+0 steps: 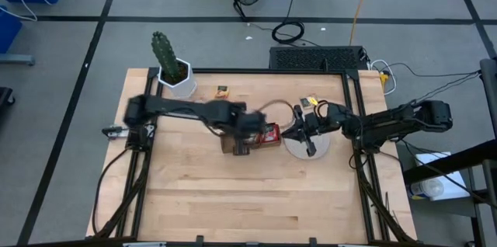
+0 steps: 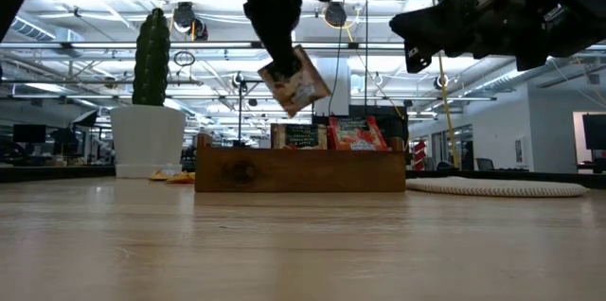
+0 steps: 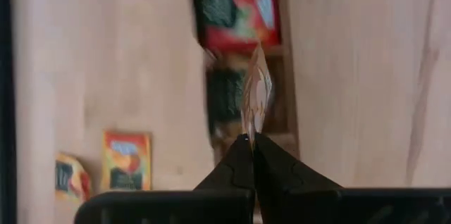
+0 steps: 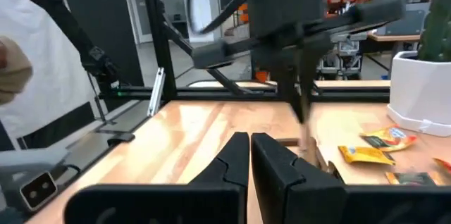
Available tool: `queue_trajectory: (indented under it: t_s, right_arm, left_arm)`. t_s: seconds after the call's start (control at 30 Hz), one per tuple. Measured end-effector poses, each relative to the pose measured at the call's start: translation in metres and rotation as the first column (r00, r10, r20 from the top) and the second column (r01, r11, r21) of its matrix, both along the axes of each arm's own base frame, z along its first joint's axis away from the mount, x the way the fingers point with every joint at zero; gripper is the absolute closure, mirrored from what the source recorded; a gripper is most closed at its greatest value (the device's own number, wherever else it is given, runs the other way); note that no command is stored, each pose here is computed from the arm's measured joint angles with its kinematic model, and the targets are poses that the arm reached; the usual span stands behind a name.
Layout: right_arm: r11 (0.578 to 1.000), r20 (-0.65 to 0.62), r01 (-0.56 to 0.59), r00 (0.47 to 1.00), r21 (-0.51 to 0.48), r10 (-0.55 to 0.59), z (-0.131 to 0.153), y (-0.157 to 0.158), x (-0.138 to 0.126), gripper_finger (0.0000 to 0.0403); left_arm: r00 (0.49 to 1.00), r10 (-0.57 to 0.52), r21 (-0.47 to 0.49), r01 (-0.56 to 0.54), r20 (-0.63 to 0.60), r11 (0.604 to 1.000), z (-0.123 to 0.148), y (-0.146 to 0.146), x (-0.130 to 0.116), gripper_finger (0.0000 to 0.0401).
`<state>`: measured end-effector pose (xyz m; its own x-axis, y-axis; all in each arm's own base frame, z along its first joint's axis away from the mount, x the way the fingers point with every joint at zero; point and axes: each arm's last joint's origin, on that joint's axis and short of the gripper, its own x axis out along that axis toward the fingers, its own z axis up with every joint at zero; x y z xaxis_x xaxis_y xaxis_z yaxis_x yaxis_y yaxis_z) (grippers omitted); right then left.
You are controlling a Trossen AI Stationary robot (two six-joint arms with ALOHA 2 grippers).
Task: Pick & Place Tea
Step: Put the brown tea bag into the middle section of the wooden organizer
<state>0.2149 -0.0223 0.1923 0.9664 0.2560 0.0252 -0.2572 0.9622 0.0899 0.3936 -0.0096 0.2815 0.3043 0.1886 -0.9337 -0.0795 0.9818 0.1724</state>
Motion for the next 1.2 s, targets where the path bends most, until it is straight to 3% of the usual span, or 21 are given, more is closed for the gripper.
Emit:
queue_trajectory:
  t_s: [0.17, 0.3, 0.53, 1.2]
  right_arm:
    - [0.999, -0.014, 0.017, 1.0, -0.035, -0.018, -0.002, -0.004, 0.0, 0.0399]
    - [0.997, -0.004, 0.032, 0.999, -0.066, -0.032, -0.002, -0.007, -0.001, 0.0399]
    - [0.995, 0.039, 0.046, 0.998, -0.09, -0.043, 0.001, -0.009, -0.001, 0.0399]
    - [0.994, 0.032, 0.045, 0.999, -0.096, -0.042, 0.001, -0.009, -0.001, 0.0399]
  left_arm:
    - [0.991, -0.039, -0.015, 0.037, -0.127, 0.999, -0.013, -0.016, 0.018, 0.04]
    - [0.989, -0.036, -0.034, 0.031, -0.146, 0.999, -0.016, -0.024, 0.022, 0.04]
    - [0.975, 0.044, -0.013, -0.048, -0.218, 0.999, -0.038, -0.01, 0.027, 0.04]
    - [0.958, 0.016, -0.067, -0.037, -0.287, 0.997, -0.068, 0.002, 0.038, 0.04]
